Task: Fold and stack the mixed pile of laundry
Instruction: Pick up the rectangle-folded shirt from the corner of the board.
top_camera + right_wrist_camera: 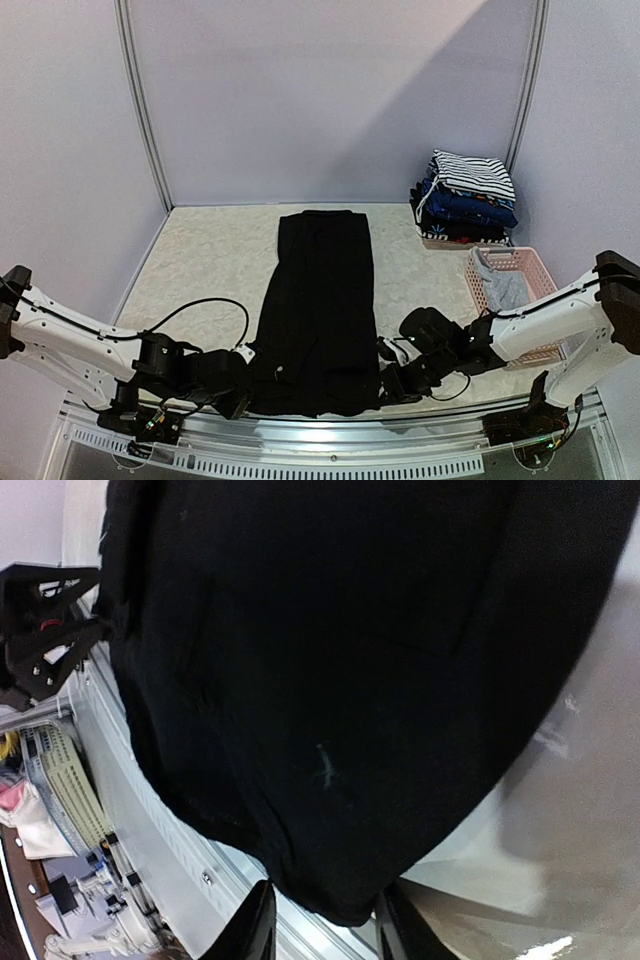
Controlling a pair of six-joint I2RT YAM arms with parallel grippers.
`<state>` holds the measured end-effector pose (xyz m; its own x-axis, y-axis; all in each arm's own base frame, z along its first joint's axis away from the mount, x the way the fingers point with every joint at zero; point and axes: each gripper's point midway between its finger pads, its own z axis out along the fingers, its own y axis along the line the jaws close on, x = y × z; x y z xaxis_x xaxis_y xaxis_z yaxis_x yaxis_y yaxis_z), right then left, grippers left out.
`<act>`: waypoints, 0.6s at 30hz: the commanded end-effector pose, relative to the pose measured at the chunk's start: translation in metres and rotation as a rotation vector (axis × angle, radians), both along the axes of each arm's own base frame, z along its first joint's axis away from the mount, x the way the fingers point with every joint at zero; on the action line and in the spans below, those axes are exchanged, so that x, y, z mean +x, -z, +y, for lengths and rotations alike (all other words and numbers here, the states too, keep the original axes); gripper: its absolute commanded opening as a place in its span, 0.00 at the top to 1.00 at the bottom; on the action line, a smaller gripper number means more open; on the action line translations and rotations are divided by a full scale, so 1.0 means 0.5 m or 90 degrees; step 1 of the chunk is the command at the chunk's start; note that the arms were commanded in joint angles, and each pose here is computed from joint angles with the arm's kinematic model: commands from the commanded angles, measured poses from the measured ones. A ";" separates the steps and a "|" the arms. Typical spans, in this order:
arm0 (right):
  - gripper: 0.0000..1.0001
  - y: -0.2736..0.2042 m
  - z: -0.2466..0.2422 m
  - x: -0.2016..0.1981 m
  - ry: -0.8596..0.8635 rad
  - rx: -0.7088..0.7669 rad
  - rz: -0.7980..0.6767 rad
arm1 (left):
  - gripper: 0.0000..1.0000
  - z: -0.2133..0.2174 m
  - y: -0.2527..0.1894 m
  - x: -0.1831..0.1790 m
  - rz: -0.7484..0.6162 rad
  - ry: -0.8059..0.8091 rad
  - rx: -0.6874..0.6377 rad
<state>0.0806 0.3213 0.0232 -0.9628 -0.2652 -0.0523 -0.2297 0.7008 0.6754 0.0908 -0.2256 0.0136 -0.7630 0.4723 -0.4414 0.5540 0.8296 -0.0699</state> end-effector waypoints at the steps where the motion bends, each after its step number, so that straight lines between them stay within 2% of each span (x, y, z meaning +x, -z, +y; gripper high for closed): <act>1: 0.68 0.035 -0.014 -0.016 -0.008 -0.050 0.012 | 0.48 -0.018 0.010 -0.011 0.009 0.009 -0.018; 5: 0.80 0.042 -0.019 -0.014 -0.008 -0.062 0.005 | 0.49 -0.019 0.019 -0.013 0.015 0.008 -0.024; 7: 0.87 0.043 -0.021 -0.012 -0.007 -0.066 0.002 | 0.54 -0.018 0.023 -0.014 0.017 0.005 -0.024; 12: 0.99 0.038 -0.030 -0.005 -0.012 -0.087 -0.020 | 0.82 -0.030 0.016 -0.009 0.008 0.007 -0.039; 15: 1.00 0.021 -0.030 0.004 -0.016 -0.088 -0.043 | 0.97 -0.043 -0.002 -0.005 -0.001 0.010 -0.059; 16: 1.00 0.015 -0.030 0.007 -0.018 -0.088 -0.051 | 1.00 -0.045 -0.009 -0.003 -0.005 0.010 -0.065; 18: 1.00 0.003 -0.030 0.013 -0.020 -0.091 -0.064 | 1.00 -0.050 -0.024 0.002 -0.016 0.009 -0.075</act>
<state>0.0820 0.3150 0.0157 -0.9548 -0.2893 -0.0677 -0.2702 0.7510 0.6025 0.0930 -0.2446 0.0149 -0.7615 0.4298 -0.4852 0.5511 0.8234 -0.1355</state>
